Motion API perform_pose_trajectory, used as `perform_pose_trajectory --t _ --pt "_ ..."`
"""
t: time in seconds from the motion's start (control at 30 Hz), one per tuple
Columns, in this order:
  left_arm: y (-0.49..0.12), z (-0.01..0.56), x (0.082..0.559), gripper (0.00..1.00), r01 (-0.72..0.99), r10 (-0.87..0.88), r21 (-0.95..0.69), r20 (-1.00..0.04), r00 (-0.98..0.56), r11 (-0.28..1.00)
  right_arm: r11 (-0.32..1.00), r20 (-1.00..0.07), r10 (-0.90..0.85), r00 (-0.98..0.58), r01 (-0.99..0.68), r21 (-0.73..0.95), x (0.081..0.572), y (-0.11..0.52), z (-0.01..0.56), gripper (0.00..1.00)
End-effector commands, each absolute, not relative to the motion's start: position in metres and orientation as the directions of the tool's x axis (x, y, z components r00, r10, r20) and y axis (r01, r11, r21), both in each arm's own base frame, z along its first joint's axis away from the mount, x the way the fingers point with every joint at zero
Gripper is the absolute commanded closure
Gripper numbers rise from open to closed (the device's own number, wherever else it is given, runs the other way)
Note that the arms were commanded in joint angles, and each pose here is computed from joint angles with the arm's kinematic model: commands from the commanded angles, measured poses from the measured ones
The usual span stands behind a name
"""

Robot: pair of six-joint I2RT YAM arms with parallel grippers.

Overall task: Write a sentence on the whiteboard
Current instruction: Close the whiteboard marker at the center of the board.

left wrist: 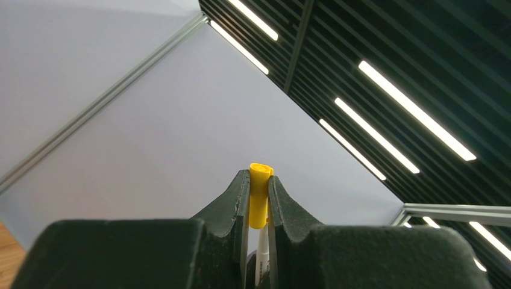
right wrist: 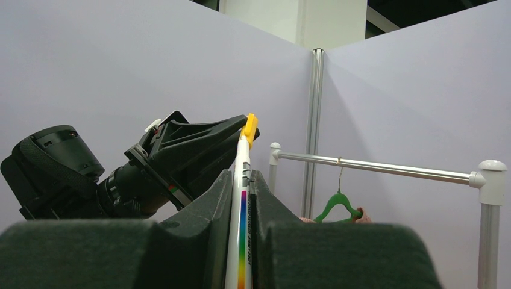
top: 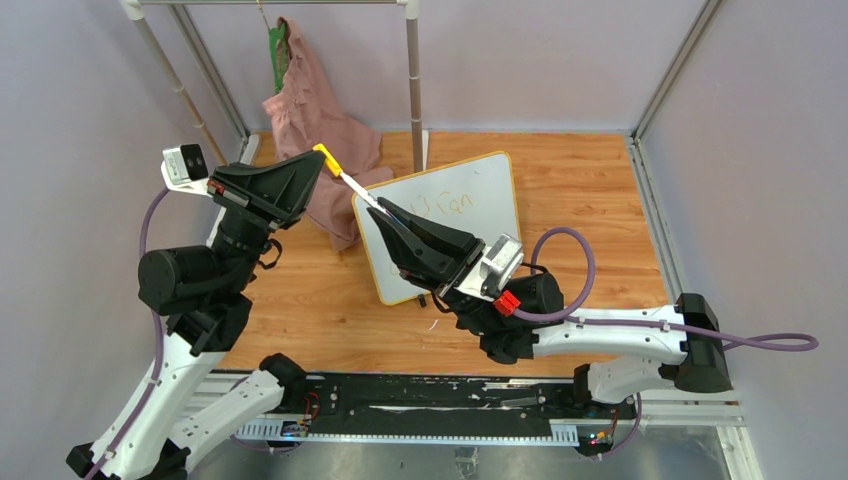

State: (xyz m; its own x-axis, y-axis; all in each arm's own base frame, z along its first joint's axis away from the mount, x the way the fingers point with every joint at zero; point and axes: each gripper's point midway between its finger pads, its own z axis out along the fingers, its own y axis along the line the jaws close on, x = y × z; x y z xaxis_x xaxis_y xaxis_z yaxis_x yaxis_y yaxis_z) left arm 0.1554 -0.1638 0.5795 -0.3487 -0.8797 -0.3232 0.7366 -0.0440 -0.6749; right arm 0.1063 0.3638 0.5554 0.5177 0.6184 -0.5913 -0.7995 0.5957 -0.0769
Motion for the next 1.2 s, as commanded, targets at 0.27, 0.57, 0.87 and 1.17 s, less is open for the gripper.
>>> perform_pose_trajectory --t 0.27,0.57,0.87,1.17 --pt "-0.1566 0.6004 0.1389 1.0 0.781 -0.886 -0.621 -0.324 -0.331 -0.065 0.614 -0.556 0.642 0.528 -0.788 -0.041 0.1105 0.3487 0.5683 1.0" --pt "-0.1571 0.6002 0.1378 1.0 0.781 -0.884 -0.62 -0.325 -0.336 -0.069 0.612 -0.562 0.638 0.526 -0.79 -0.044 0.1109 0.3526 0.5682 1.0" --pt "-0.1587 0.5949 0.1388 1.0 0.774 -0.88 -0.629 -0.325 -0.347 -0.072 0.607 -0.556 0.644 0.525 -0.793 -0.045 0.1099 0.3547 0.572 1.0" --pt "-0.1599 0.5916 0.1391 1.0 0.771 -0.876 -0.633 -0.328 -0.352 -0.073 0.607 -0.556 0.644 0.526 -0.793 -0.046 0.1103 0.3568 0.5728 1.0"
